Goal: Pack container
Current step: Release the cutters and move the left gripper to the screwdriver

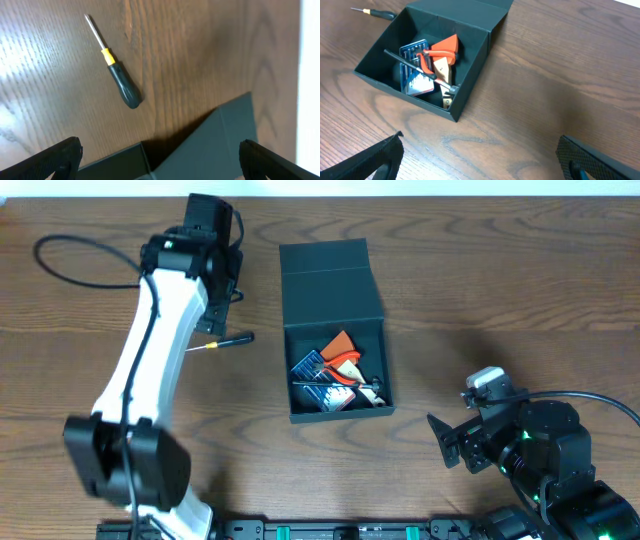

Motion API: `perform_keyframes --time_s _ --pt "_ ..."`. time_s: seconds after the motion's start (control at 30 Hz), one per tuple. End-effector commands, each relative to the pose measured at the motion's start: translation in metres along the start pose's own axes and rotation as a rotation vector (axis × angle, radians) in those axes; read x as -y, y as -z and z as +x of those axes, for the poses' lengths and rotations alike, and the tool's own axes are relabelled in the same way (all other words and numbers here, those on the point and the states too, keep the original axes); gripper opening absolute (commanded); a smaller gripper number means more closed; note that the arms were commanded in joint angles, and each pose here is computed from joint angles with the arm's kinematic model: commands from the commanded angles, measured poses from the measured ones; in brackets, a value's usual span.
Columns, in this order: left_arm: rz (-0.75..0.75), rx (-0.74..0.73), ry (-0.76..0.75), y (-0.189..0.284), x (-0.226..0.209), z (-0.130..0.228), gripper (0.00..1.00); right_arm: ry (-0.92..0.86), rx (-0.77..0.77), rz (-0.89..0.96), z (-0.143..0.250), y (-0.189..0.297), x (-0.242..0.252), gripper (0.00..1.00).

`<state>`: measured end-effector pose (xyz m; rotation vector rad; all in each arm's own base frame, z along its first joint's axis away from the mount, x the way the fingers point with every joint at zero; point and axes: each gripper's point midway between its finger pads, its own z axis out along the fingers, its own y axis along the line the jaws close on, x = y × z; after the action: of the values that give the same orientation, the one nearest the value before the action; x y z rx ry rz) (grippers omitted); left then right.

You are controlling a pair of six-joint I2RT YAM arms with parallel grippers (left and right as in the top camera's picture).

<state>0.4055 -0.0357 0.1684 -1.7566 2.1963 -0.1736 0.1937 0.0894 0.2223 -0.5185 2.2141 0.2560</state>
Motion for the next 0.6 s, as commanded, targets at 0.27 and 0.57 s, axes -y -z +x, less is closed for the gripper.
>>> perform_keyframes --time_s 0.27,0.57 --pt "-0.221 -0.103 0.147 -0.086 -0.019 0.027 0.99 -0.021 0.005 -0.001 0.0 0.001 0.0 0.99" --pt "-0.233 -0.106 0.236 -0.116 -0.019 0.025 0.99 -0.021 0.005 -0.001 0.0 0.001 0.0 0.99"
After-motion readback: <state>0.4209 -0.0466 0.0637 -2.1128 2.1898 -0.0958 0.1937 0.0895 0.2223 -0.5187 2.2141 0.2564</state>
